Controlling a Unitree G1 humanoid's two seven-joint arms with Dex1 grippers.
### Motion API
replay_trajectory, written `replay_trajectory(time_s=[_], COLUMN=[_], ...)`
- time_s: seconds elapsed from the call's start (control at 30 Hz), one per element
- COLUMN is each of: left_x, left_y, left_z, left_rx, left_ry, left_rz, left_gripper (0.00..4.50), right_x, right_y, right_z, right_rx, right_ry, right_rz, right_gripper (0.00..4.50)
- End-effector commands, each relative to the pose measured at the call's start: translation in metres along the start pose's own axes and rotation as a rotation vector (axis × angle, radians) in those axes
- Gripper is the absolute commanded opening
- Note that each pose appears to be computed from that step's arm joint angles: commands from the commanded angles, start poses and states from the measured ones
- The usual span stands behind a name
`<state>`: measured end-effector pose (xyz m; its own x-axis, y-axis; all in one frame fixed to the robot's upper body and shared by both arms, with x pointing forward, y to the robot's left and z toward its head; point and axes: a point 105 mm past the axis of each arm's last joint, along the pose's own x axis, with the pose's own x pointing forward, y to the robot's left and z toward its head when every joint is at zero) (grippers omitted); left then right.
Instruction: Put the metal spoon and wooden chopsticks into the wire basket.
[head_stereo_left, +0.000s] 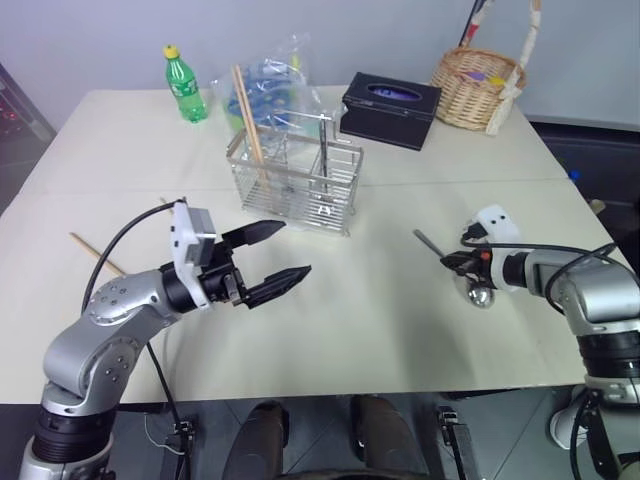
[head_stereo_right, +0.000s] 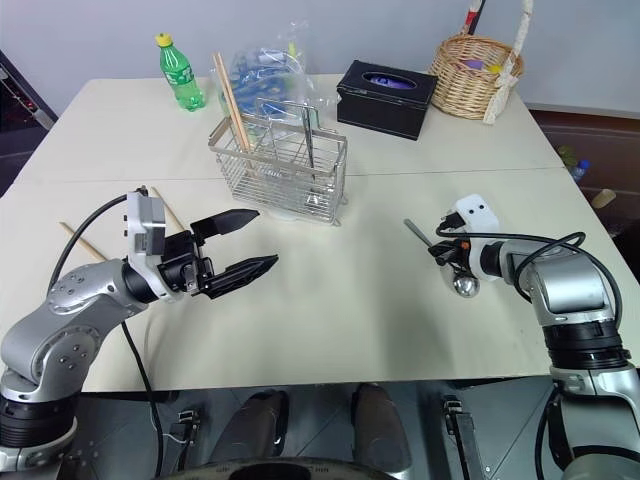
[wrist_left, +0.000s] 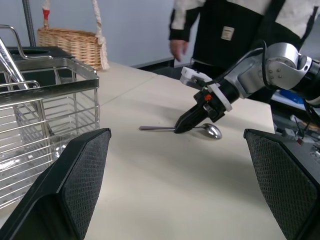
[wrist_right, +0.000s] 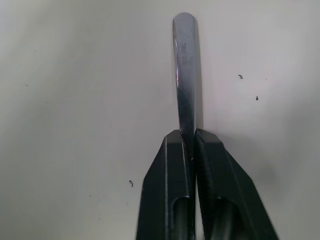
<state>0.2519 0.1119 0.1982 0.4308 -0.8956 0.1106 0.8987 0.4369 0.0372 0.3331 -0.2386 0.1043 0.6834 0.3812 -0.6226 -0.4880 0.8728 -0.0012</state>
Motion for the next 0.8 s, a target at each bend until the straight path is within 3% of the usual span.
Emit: replay_trajectory(time_s=[0.03, 0.27, 0.57, 0.8], left_x=[0.001, 0.0, -0.005, -0.015], left_y=[-0.003, 0.002, 0.015, 0.029], left_z=[0.005, 0.003, 0.02, 0.027], left_rx=[0.031, 0.038, 0.032, 0.061], left_ry=[-0.014, 0.0, -0.051, -0.034], left_rz=[-0.021, -0.029, -0.005, 0.03], left_gripper=[4.5, 4.5, 4.5, 4.5], right_x=[0.011, 0.013, -0.012, -0.046], right_y=[0.013, 0.001, -0.031, -0.028], right_z=[-0.017, 0.001, 0.091, 0.169], right_rx=[0.04, 0.012, -0.06, -0.167], right_ry=[0.06, -0.02, -0.32, -0.564], right_rz=[0.067, -0.022, -0.26, -0.378], right_gripper=[0.09, 0.09, 0.09, 0.09])
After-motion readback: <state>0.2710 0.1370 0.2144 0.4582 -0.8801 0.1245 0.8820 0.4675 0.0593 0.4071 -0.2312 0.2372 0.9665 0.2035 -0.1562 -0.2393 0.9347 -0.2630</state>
